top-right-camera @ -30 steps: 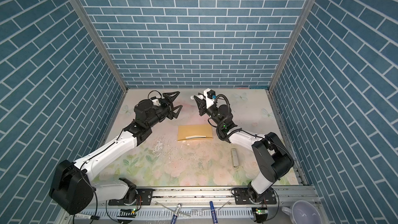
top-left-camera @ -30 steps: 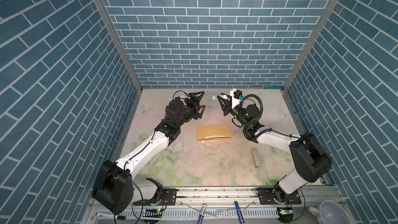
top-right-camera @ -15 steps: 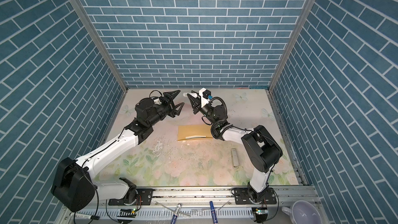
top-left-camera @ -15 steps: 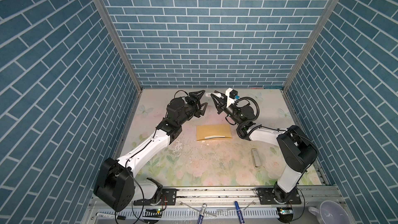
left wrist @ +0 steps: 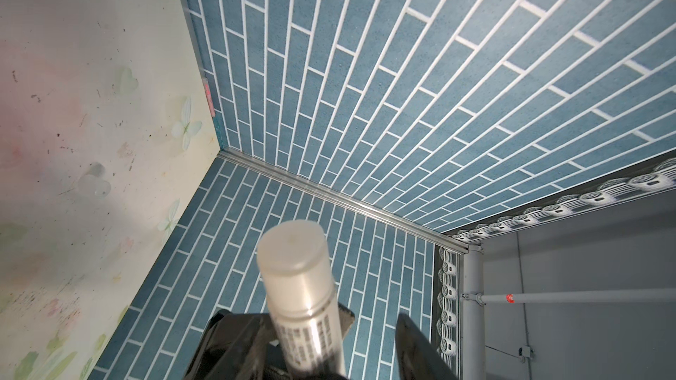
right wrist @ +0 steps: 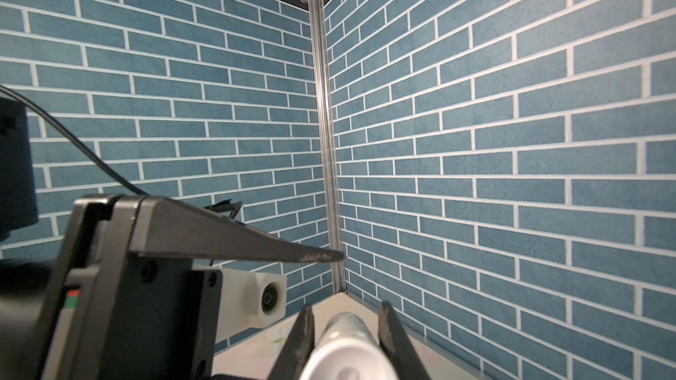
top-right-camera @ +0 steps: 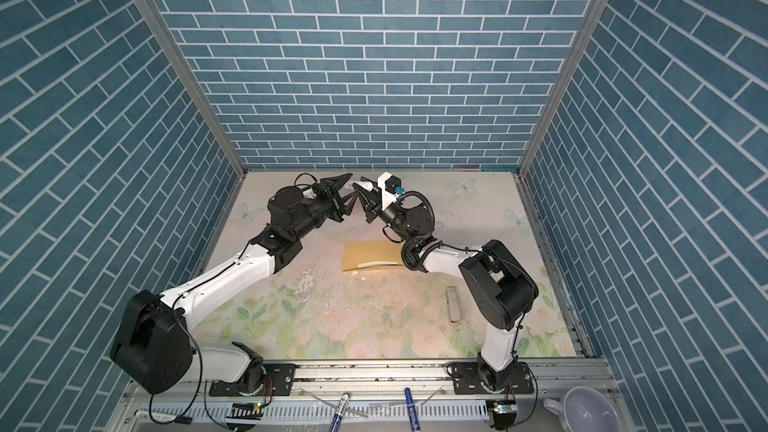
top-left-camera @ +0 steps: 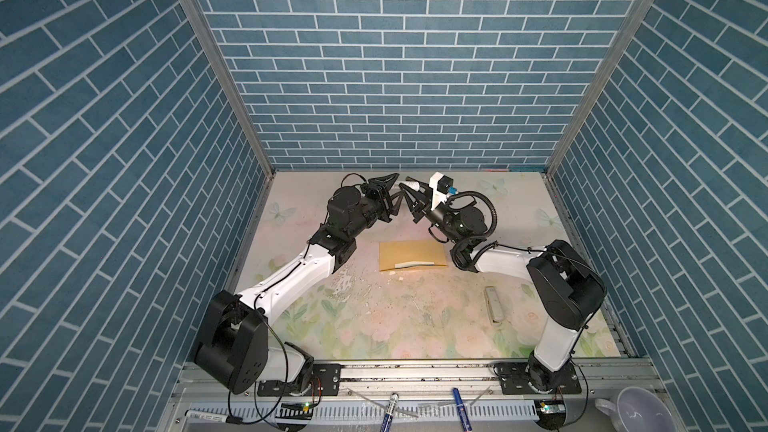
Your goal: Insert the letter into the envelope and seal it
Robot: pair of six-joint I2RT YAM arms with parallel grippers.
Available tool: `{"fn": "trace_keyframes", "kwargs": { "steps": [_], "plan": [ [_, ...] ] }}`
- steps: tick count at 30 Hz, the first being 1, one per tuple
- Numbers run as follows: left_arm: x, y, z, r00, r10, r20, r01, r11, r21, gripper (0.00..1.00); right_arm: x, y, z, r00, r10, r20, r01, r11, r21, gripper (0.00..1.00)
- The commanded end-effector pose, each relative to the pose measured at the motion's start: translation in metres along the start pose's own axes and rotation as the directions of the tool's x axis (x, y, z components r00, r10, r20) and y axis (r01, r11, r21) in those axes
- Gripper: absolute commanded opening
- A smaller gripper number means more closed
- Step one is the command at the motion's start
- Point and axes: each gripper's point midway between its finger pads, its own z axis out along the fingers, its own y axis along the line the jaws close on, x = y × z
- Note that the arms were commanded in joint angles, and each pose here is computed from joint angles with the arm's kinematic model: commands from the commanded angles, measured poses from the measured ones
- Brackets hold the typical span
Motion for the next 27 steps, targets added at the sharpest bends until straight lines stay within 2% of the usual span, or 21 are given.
{"fn": "trace_keyframes", "kwargs": {
  "steps": [1, 11, 15, 19, 21, 22, 25, 27],
  "plan": [
    [0.008, -0.018, 0.004, 1.000, -0.003, -0.023, 0.004, 0.998, 0.059, 0.55, -0.025, 0.010, 0.009, 0.996, 0.005, 0.089, -0.002, 0.999, -0.042, 0.00],
    [0.004, -0.014, 0.005, 1.000, -0.018, -0.015, 0.019, 0.998, 0.067, 0.34, -0.023, 0.015, 0.008, 0.997, 0.006, 0.083, -0.002, 0.999, -0.047, 0.00],
    [0.003, -0.012, 0.006, 1.000, -0.018, -0.015, 0.018, 0.998, 0.065, 0.20, -0.022, 0.016, 0.008, 0.997, 0.007, 0.081, -0.003, 0.999, -0.050, 0.00],
    [0.002, -0.011, 0.007, 1.000, -0.005, -0.015, 0.006, 0.998, 0.061, 0.02, -0.022, 0.017, 0.008, 0.997, 0.011, 0.081, -0.006, 0.998, -0.056, 0.00],
    [0.003, -0.011, 0.007, 1.000, 0.016, -0.012, -0.015, 0.998, 0.059, 0.00, -0.023, 0.017, 0.008, 0.997, 0.016, 0.081, -0.011, 0.998, -0.055, 0.00],
    [0.002, -0.011, 0.006, 0.999, 0.036, -0.006, -0.036, 0.998, 0.058, 0.00, -0.022, 0.017, 0.008, 0.997, 0.020, 0.079, -0.016, 0.998, -0.053, 0.03],
    [-0.003, -0.011, 0.002, 0.992, 0.126, 0.022, -0.127, 0.992, 0.027, 0.00, -0.023, 0.015, 0.006, 0.997, 0.024, 0.069, -0.021, 0.999, -0.040, 0.33],
    [-0.010, -0.009, -0.002, 0.977, 0.207, 0.047, -0.207, 0.978, -0.005, 0.00, -0.022, 0.015, 0.003, 0.999, 0.017, 0.050, -0.016, 0.999, -0.029, 0.50]
  ]
}}
